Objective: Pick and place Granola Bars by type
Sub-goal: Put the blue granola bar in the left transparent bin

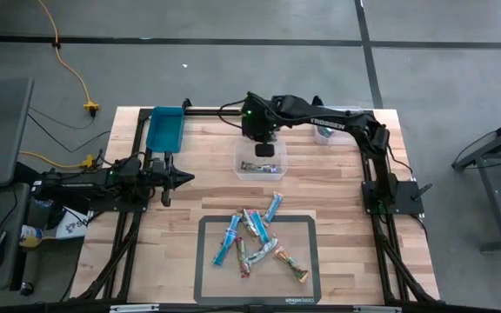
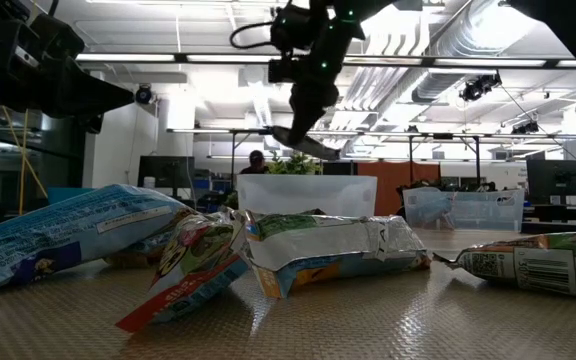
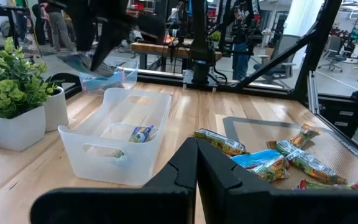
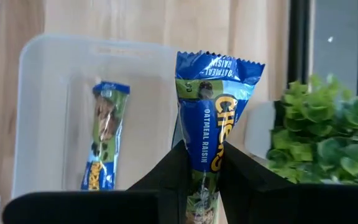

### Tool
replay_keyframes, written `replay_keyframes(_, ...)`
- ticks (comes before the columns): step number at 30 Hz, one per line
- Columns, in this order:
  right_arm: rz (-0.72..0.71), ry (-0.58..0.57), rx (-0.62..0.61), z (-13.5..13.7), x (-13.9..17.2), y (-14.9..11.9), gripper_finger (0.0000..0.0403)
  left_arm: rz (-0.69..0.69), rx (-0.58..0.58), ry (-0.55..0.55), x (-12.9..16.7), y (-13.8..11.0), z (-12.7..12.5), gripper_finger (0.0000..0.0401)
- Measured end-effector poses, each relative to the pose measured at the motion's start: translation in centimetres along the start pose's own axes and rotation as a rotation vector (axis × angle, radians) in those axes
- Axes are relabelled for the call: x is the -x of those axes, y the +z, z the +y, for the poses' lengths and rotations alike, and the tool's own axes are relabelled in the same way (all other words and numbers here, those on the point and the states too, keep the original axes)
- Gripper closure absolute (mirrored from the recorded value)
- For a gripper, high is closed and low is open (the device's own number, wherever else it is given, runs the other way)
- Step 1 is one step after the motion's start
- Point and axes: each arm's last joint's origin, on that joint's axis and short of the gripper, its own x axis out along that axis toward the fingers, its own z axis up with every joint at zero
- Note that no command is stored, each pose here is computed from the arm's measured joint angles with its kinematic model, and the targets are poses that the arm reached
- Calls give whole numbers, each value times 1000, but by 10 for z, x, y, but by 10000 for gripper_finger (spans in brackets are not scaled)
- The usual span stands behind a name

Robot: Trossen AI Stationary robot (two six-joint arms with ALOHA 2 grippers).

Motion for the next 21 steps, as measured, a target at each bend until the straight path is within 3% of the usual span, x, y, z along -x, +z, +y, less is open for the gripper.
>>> replay_keyframes(14, 78, 231, 36, 20, -50, -4, 344, 0, 0, 0, 0, 0, 0, 400)
replay_keyframes(21, 139, 269, 39, 27, -75, -8, 344, 0, 0, 0, 0, 0, 0, 400)
